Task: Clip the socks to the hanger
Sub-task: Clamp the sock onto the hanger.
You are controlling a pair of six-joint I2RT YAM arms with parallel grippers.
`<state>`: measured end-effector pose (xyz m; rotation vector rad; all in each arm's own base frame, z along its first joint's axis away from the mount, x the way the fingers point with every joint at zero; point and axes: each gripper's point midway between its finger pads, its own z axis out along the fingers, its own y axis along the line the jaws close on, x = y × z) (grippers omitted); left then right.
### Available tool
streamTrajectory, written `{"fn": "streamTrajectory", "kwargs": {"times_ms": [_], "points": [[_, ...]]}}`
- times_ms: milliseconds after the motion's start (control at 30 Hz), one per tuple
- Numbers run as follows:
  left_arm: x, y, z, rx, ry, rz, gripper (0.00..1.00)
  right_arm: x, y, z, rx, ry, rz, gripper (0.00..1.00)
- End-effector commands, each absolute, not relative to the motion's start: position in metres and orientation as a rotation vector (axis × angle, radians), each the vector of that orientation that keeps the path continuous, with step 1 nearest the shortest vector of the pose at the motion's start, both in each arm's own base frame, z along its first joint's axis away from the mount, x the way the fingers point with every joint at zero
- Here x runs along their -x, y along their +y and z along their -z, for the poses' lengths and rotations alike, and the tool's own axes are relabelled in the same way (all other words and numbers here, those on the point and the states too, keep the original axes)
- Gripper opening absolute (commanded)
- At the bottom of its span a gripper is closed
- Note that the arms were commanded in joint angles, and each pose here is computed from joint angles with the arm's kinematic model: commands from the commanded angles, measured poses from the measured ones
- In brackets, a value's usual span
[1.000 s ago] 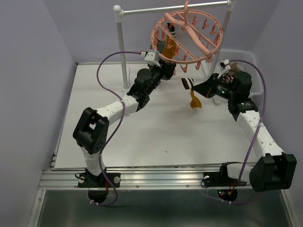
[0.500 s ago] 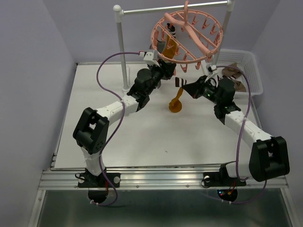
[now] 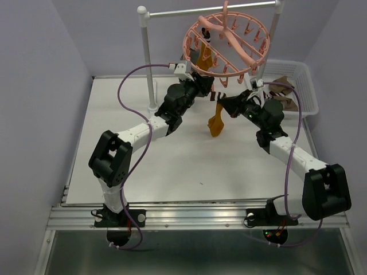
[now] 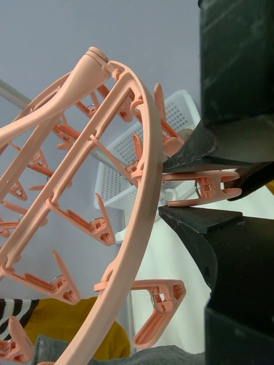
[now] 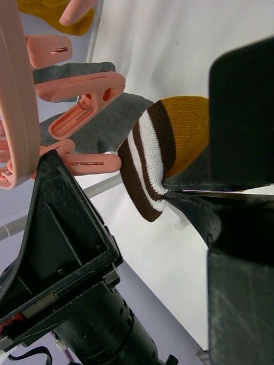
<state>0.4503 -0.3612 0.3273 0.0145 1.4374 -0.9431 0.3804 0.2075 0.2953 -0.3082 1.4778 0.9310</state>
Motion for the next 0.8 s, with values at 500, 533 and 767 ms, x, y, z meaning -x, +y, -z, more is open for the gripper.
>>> {"fn": "streamTrajectory", "kwargs": {"times_ms": [500, 533, 767], "points": [[-0.451, -0.339, -0.405, 0.119, 1.242, 0.982, 0.0, -0.39, 0.202, -0.302, 0.291, 1.39, -0.843, 0.02], [-0.452, -0.339, -0.405, 0.125, 1.242, 0.984, 0.0, -0.388, 0.203, -0.303, 0.291, 1.365, -0.855, 0.02], [-0.451, -0.34, -0.405, 0.131, 1.242, 0.992, 0.0, -0.385, 0.211, -0.309, 0.311, 1.302, -0.876, 0.02]]}}
